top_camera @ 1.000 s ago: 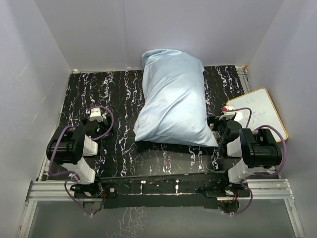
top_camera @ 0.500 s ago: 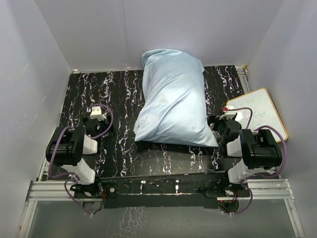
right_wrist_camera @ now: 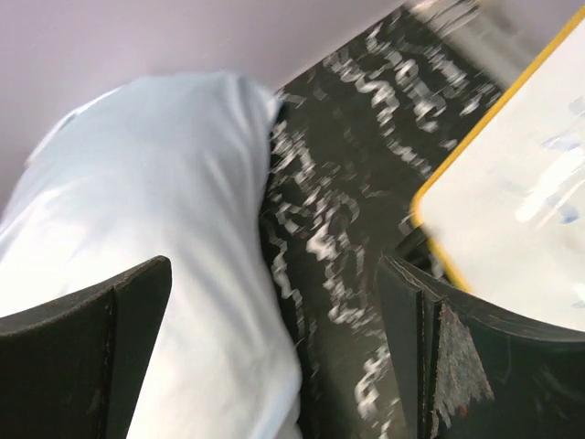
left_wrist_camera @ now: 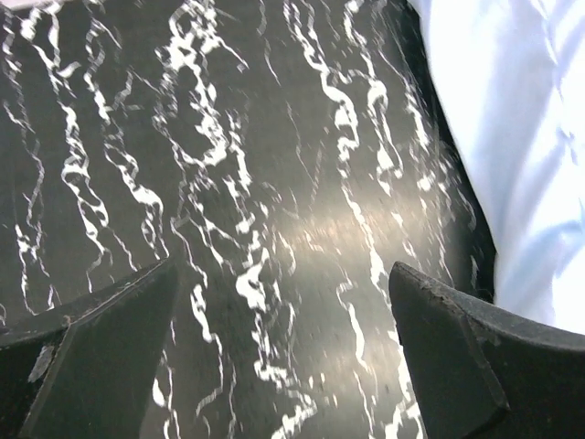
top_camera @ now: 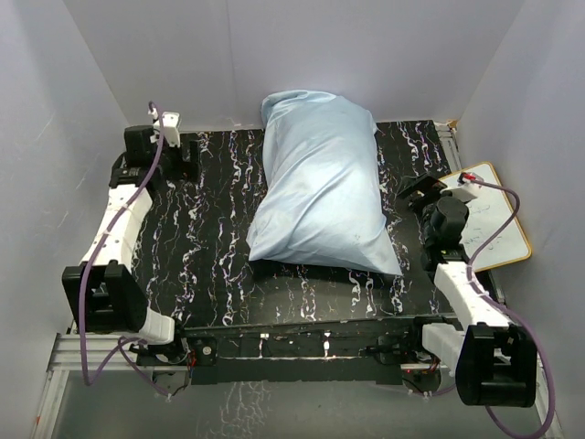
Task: Remove the pillowcase from the pillow
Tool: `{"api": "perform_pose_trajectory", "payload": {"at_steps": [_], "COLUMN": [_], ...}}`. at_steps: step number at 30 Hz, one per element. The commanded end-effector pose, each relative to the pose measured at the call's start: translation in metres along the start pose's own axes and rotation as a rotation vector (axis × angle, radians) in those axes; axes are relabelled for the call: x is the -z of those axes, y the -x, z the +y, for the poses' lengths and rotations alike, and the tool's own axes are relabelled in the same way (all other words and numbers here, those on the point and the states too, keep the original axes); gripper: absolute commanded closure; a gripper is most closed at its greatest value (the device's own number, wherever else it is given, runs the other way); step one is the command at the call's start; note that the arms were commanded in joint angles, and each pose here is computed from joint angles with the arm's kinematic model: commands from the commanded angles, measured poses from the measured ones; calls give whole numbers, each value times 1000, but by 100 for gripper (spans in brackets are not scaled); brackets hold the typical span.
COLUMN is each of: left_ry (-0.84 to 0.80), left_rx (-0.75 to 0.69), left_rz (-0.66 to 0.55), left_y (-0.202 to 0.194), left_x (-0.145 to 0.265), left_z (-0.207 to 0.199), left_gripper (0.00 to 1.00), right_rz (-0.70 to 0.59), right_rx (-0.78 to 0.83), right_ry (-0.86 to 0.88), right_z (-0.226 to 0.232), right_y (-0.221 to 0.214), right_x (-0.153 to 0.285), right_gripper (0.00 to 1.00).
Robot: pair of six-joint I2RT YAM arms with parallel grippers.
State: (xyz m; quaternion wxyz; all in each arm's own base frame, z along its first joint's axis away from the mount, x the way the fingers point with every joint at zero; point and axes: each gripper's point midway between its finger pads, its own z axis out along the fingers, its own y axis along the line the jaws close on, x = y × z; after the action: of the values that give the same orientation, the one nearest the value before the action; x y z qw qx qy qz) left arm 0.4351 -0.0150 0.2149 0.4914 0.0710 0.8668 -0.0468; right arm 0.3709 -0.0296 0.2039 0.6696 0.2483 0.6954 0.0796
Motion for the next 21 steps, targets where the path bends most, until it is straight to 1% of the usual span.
{"api": "perform_pose_trajectory", "payload": {"at_steps": [1,3,5,6,7,11,13,16,19,21], "left_ry": [-184,-206,-214,-220,-229,-268,-285,-324,-332,-308], "left_rx": [22,13,1,-4,-8,11,38,58,60,39], "left_rz": [315,347,373,385,394,429,453,482,498,484], "left_y": [-58,-68,-79,-84,-88,-102,-105,-104,-101,-95], "left_x": [62,68,70,71,71,70,69,71,75,77], "left_z": [-34,-38,-39,-39,-41,-48,-51,-57,-57,-51], "left_gripper": [3,3,3,3,3,3,3,3,3,3], "right_rz": [206,281,376,443,477,549,585,635,672,689], "right_rx": [-196,-198,-182,-144,-109,20,37,42,59,79], "right_ry": [197,305,302,285,287,312,326,396,474,526], "right_z": [35,51,54,56,61,82,89,108,135,158], "right_y": [-46,-63,-85,-104,-115,-149,-162,-180,-198,-212], "right_x": [26,34,35,38,42,63,74,101,135,160], "right_gripper": [2,2,2,2,2,2,4,8,10,10]}}
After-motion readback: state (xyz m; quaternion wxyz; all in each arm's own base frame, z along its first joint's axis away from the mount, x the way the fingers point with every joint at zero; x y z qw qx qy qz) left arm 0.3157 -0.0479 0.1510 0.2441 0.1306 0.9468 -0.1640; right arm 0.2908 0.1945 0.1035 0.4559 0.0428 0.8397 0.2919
